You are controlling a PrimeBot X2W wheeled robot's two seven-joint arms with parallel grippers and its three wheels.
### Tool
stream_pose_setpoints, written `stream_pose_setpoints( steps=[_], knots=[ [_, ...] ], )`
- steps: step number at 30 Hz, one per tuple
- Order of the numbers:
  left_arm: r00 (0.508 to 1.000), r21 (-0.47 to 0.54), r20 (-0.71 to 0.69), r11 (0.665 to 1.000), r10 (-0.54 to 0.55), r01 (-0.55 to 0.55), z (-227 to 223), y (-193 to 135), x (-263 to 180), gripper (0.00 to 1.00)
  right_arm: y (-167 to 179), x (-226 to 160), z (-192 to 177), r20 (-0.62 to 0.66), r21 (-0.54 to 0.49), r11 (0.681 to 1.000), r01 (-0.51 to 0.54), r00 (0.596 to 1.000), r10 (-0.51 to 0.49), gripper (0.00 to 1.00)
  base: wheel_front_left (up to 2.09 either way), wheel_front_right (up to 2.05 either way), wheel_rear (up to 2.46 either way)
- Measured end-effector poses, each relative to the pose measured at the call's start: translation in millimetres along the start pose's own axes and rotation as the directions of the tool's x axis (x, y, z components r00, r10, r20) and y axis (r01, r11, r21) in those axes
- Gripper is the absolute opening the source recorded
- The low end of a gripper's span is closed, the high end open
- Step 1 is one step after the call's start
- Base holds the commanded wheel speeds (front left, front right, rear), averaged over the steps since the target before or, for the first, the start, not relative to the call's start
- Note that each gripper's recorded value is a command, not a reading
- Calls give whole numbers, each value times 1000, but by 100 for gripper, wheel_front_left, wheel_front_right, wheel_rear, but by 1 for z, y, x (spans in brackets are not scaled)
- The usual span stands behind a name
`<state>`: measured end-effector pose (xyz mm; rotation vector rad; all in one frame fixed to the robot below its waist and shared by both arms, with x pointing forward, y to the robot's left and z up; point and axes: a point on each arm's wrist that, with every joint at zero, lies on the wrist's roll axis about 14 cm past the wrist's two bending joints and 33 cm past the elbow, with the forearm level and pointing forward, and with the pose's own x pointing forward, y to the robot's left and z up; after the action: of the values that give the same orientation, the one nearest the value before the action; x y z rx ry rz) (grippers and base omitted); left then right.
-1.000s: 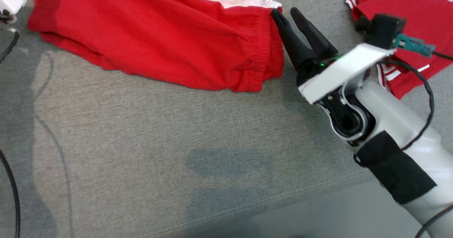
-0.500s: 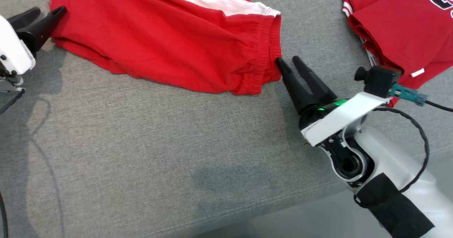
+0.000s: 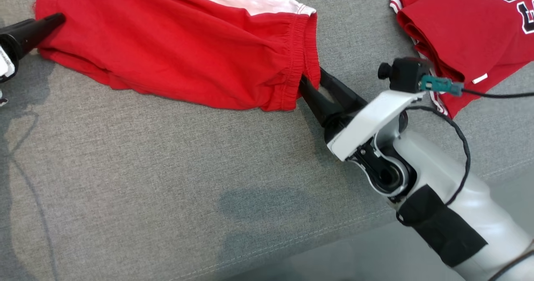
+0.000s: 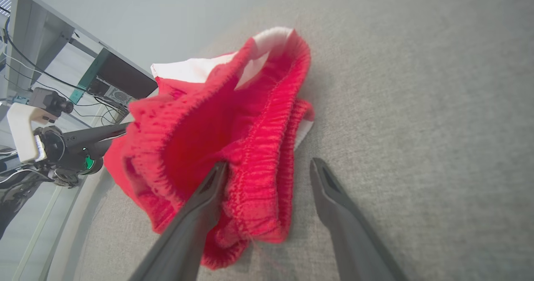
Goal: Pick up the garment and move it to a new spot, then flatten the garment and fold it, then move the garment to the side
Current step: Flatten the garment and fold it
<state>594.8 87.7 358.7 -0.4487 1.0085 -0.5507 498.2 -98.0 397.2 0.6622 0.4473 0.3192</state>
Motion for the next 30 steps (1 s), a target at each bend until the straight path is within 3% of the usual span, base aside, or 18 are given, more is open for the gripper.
stream_pose_setpoints(
  steps=[6, 7, 9, 20, 25, 30],
  knots=[
    [997, -28, -79, 1000, -4, 2, -9, -6, -4, 100, 1, 13, -4, -72, -46, 999, -1, 997, -3, 100, 0, 0, 0],
    [996, -27, -93, 1000, -5, 3, -10, -7, -4, 80, 1, 15, -5, -87, -58, 998, -3, 996, -2, 55, 0, 0, 0],
    [994, -34, -108, 999, -9, 5, -11, -10, -5, 0, 1, 17, -6, -113, -88, 996, -6, 994, -4, 0, 0, 0, 0],
    [980, -54, -187, 997, -70, 61, -45, -27, -19, 0, -7, 8, -9, -274, -336, 939, -69, 961, -28, 0, 0, 0, 0],
    [977, -89, -164, 989, -136, 122, -66, -36, -36, 0, -15, -1, 0, -331, -391, 916, -84, 942, -56, 0, 0, 0, 0],
    [975, -137, -101, 974, -196, 182, -87, -45, -60, 0, -19, -6, 9, -366, -386, 919, -88, 928, -65, 0, 0, 0, 0]
  ],
)
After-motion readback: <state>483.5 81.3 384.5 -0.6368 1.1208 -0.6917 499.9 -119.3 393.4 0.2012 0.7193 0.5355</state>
